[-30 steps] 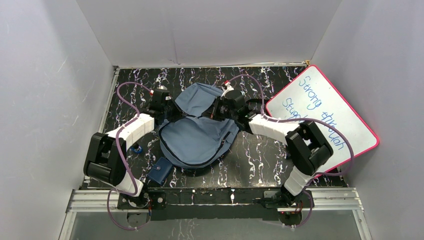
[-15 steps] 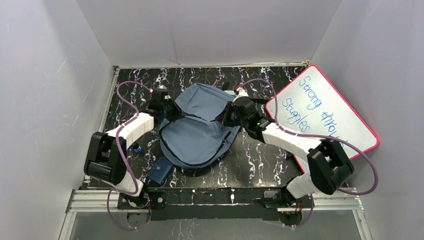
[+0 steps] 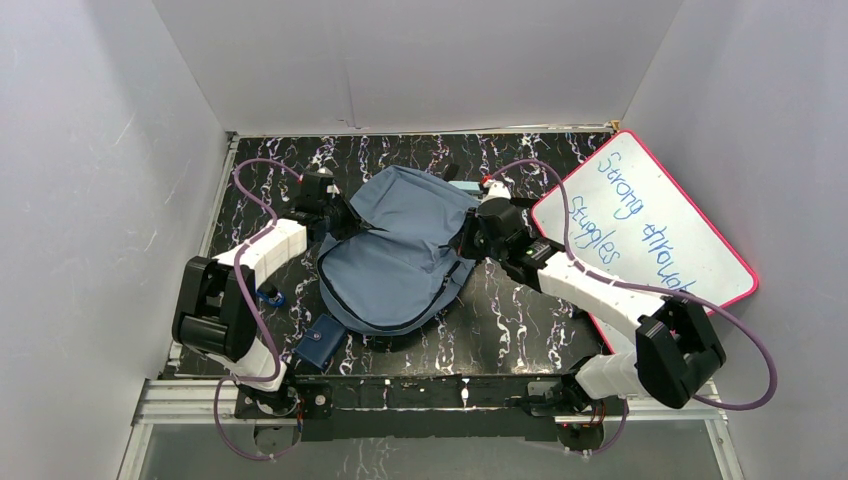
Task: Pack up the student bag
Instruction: Zip the student bag at the center of the board.
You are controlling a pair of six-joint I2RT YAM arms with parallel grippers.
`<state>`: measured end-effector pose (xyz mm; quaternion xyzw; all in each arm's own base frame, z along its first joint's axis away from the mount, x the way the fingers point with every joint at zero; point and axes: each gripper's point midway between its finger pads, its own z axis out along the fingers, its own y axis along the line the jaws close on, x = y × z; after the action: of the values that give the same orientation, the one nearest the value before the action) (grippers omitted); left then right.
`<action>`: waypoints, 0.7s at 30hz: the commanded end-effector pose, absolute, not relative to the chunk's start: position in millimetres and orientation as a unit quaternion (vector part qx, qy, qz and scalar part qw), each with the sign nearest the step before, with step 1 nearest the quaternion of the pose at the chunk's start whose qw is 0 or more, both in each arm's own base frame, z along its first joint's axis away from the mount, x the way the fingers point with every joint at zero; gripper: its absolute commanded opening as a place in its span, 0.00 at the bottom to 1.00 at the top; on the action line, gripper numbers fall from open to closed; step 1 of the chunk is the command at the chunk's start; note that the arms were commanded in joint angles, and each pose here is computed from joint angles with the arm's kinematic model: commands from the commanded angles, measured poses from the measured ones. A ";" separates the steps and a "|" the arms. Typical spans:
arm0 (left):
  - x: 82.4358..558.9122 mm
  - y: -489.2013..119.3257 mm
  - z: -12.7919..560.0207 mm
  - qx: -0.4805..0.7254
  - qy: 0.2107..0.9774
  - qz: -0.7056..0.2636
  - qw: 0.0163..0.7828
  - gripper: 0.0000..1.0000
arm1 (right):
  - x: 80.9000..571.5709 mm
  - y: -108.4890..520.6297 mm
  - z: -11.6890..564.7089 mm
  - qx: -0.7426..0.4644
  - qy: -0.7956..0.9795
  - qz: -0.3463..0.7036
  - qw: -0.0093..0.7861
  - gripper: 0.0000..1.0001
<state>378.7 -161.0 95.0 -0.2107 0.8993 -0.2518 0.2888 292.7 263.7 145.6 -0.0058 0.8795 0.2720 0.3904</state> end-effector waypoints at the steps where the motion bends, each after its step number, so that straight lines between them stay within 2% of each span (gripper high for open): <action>1: 400.3 -129.2 102.7 -0.227 0.892 -0.207 0.331 0.01 | 301.3 221.5 140.7 0.006 0.888 0.190 0.418 0.00; 21: 415.9 -138.7 128.5 -0.185 0.889 -0.233 0.347 0.02 | 292.5 217.3 157.0 -0.020 0.883 0.196 0.425 0.00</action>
<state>384.5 -165.2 104.3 -0.1870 0.9029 -0.2618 0.2850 282.9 251.2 152.1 -0.0304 0.8823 0.2553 0.3943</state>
